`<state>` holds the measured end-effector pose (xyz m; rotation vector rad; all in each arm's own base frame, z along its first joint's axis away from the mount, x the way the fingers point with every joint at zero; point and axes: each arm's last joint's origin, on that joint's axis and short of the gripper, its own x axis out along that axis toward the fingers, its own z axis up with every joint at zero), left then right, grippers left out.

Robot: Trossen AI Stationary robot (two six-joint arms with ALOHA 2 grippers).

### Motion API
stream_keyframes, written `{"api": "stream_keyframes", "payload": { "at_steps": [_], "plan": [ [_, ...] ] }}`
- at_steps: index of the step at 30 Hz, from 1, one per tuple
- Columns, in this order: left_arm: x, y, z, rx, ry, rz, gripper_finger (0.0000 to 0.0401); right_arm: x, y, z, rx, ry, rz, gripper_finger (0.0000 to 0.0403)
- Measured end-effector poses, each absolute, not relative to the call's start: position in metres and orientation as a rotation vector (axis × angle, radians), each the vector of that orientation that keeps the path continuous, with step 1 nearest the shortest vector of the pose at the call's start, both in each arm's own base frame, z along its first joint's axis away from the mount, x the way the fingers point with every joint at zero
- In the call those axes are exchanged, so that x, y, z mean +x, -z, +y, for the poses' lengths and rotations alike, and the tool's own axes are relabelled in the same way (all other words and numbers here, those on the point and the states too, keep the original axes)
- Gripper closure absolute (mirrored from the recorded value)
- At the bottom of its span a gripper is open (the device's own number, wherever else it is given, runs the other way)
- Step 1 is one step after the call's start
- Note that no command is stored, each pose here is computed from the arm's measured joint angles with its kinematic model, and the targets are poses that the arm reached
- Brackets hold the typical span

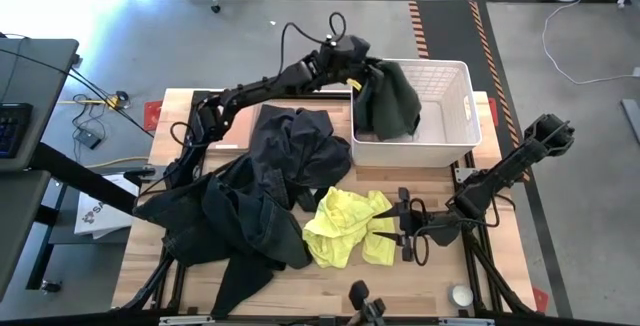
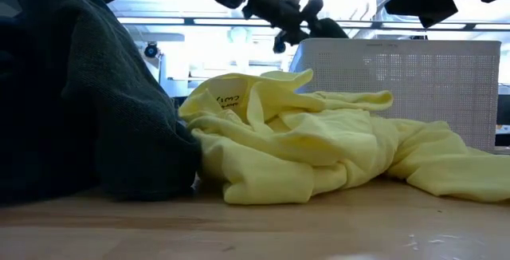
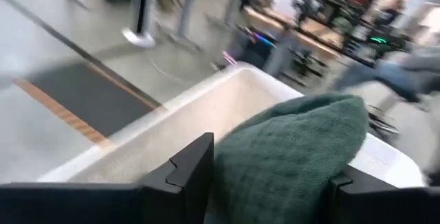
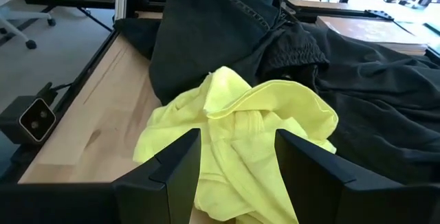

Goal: Sort clothes
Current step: Put the green sweater into the white laundry bin

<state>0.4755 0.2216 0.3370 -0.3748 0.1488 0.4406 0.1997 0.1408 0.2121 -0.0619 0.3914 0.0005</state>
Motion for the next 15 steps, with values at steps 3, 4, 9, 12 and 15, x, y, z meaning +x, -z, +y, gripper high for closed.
{"api": "stream_keyframes", "payload": {
  "at_steps": [3, 4, 9, 12, 15],
  "plan": [
    [0.474, -0.335, 0.224, -0.479, -0.393, 0.155, 0.0236, 0.201, -0.212, 0.139, -0.055, 0.012, 0.391, 0.0218],
    [0.474, -0.335, 0.224, -0.504, -0.386, 0.154, 0.0231, 0.202, -0.212, 0.138, -0.051, 0.016, 0.391, 0.0218],
    [0.472, -0.335, 0.222, -0.612, -0.118, 0.215, 0.0210, 0.204, -0.212, 0.135, -0.047, 0.032, 0.392, 0.0218],
    [0.469, -0.329, 0.220, -0.721, -0.059, 0.290, 0.0203, 0.205, -0.212, 0.134, -0.046, 0.036, 0.392, 0.0218],
    [0.466, -0.320, 0.218, -0.831, -0.063, 0.396, 0.0202, 0.205, -0.212, 0.134, -0.045, 0.037, 0.392, 0.0218]
  ]
}}
